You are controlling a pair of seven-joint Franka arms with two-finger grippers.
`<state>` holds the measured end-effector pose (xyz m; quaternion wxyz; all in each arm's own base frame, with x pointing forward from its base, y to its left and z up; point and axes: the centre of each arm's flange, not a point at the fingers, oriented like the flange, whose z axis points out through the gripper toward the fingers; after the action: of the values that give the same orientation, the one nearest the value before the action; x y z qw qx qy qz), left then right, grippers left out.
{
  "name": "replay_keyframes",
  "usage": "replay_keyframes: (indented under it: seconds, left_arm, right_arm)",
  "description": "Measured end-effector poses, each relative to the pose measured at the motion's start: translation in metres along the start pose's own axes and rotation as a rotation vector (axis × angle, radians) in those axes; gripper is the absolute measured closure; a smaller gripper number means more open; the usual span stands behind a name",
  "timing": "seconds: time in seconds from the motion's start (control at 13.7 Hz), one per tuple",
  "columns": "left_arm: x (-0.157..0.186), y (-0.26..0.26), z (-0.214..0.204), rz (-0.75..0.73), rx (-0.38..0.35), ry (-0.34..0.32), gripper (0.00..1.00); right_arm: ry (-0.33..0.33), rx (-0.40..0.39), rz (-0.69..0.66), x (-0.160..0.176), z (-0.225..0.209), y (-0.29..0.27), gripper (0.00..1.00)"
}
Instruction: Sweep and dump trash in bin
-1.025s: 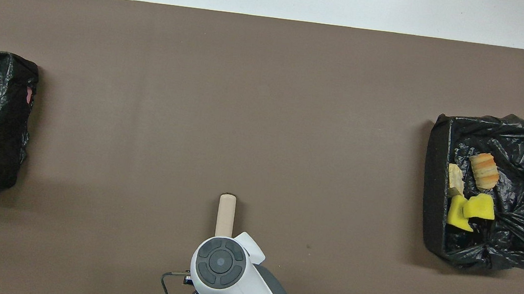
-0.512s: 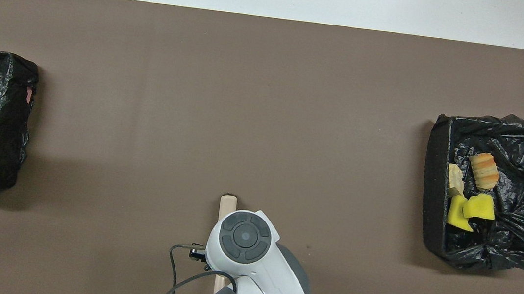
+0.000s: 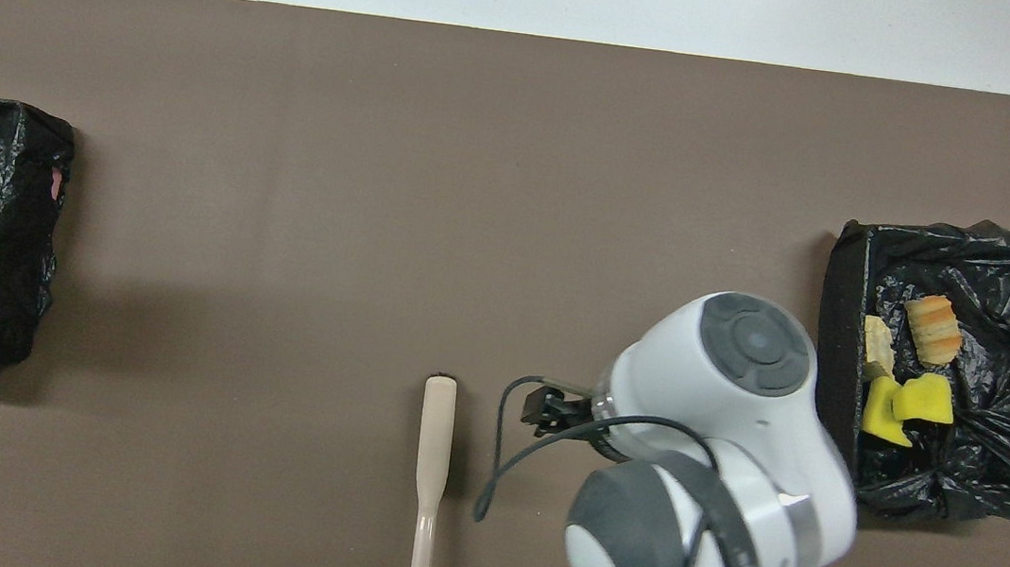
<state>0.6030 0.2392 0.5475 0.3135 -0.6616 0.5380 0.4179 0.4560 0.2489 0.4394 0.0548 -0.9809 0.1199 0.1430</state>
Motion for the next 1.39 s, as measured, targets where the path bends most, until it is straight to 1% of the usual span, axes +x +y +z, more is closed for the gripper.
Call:
replay_keyframes:
  seconds: [0.07, 0.22, 0.37, 0.51, 0.66, 0.88, 1.02, 1.1, 1.17, 1.24, 1.32, 1.39]
  left_arm:
    - [0.002, 0.0, -0.007, -0.004, 0.003, -0.027, 0.69]
    - [0.004, 0.0, -0.017, -0.003, 0.001, -0.063, 0.69]
    - [0.009, 0.001, -0.036, 0.006, 0.004, -0.11, 0.69]
    - [0.021, 0.004, -0.059, -0.014, -0.002, -0.132, 0.69]
    - [0.026, 0.007, -0.061, -0.043, -0.011, -0.14, 0.69]
    - [0.02, 0.01, -0.057, -0.058, -0.037, -0.178, 0.69]
    - [0.023, 0.015, -0.068, -0.07, -0.053, -0.194, 0.69]
    - [0.024, 0.016, -0.074, -0.077, -0.046, -0.196, 0.69]
    - [0.023, 0.016, -0.077, -0.087, -0.04, -0.191, 0.69]
    - [0.018, 0.017, -0.079, -0.1, -0.032, -0.165, 0.69]
    - [0.01, 0.018, -0.082, -0.121, -0.025, -0.106, 0.69]
    - [0.001, 0.021, -0.085, -0.138, -0.023, -0.028, 0.69]
  right_arm:
    - [0.01, -0.002, -0.009, 0.011, -0.017, 0.025, 0.0]
    - [0.051, 0.019, -0.018, 0.035, -0.054, 0.071, 0.0]
    - [0.116, 0.057, -0.004, 0.054, -0.097, 0.102, 0.0]
    - [0.188, 0.072, 0.016, 0.063, -0.139, 0.121, 0.0]
    - [0.239, 0.015, 0.01, 0.063, -0.17, 0.127, 0.0]
    - [0.249, -0.081, 0.003, 0.068, -0.205, 0.129, 0.0]
    - [0.267, -0.152, -0.015, 0.08, -0.221, 0.131, 0.0]
    - [0.268, -0.165, -0.023, 0.086, -0.224, 0.131, 0.0]
    - [0.267, -0.17, -0.024, 0.091, -0.224, 0.131, 0.0]
    - [0.267, -0.172, -0.023, 0.094, -0.224, 0.132, 0.0]
    - [0.267, -0.173, -0.022, 0.096, -0.224, 0.132, 0.0]
    - [0.267, -0.173, -0.022, 0.096, -0.224, 0.132, 0.0]
